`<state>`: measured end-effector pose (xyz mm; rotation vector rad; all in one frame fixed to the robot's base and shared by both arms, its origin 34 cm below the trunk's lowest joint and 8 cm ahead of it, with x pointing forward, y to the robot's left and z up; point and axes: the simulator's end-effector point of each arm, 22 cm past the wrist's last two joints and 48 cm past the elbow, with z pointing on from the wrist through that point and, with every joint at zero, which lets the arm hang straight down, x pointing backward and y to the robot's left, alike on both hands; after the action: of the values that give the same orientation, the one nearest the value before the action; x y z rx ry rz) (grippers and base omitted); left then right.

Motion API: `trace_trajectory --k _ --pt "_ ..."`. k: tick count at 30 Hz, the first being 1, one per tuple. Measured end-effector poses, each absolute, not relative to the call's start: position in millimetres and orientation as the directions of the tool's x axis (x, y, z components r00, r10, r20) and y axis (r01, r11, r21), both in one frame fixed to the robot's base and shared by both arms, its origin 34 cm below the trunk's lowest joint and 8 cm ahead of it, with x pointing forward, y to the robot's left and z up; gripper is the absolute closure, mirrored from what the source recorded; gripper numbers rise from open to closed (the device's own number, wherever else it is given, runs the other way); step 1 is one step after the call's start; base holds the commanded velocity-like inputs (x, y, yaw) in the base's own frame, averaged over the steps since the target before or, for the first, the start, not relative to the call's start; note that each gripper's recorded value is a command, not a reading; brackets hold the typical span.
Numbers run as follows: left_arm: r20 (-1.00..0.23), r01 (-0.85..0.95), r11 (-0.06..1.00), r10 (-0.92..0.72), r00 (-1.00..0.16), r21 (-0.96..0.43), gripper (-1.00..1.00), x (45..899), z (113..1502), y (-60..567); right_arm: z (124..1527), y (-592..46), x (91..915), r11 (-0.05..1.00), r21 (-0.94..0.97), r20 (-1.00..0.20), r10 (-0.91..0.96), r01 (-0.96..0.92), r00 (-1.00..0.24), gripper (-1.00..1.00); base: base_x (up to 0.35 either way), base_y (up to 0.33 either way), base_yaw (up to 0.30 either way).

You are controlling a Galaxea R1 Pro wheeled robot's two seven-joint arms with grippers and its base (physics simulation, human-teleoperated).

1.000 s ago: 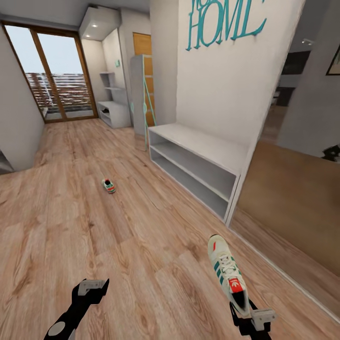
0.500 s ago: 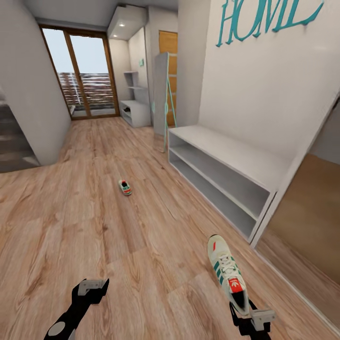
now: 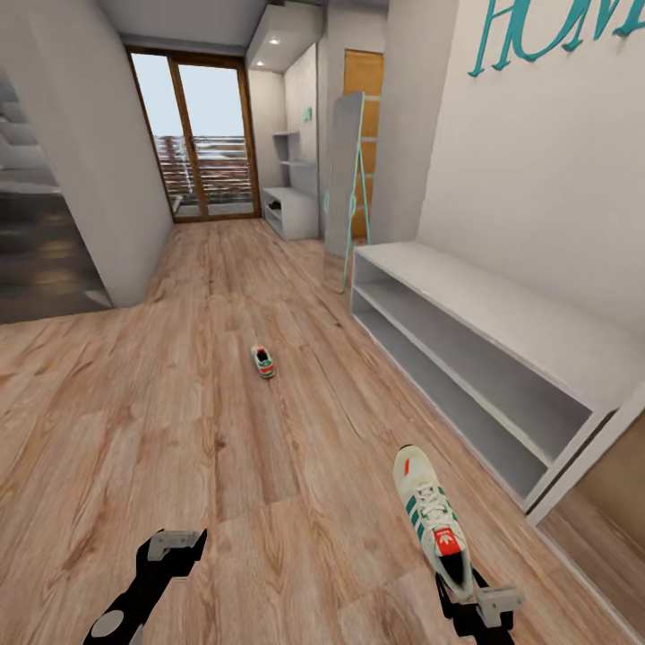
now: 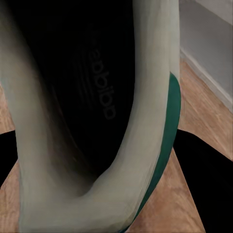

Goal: Pick up the two gym shoes and the two sandals from the corridor floor and place them onto the hallstand (shoe rack) in the corridor, making sure they are on the rack and not on the floor. Arrange them so the two gym shoes are next to each other and the two sandals are next to each other.

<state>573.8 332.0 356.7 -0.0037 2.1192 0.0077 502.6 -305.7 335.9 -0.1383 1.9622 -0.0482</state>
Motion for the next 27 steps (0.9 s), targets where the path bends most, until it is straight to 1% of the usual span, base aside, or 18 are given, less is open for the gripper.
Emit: trace_trajectory --k 21,27 --pt "-0.855 -0.038 0.999 -0.019 -0.518 0.000 -1.00 573.1 357.6 342.2 335.8 -305.9 502.6 0.992 -0.099 -0.917 -0.120 -0.075 -0.380 1.00 0.339 0.000 0.003" --pt "-0.855 -0.038 0.999 -0.020 -0.518 0.000 -1.00 573.0 357.5 342.3 335.8 -305.8 502.5 0.992 -0.099 -0.917 -0.121 -0.076 -0.380 1.00 0.338 -0.048 0.000"
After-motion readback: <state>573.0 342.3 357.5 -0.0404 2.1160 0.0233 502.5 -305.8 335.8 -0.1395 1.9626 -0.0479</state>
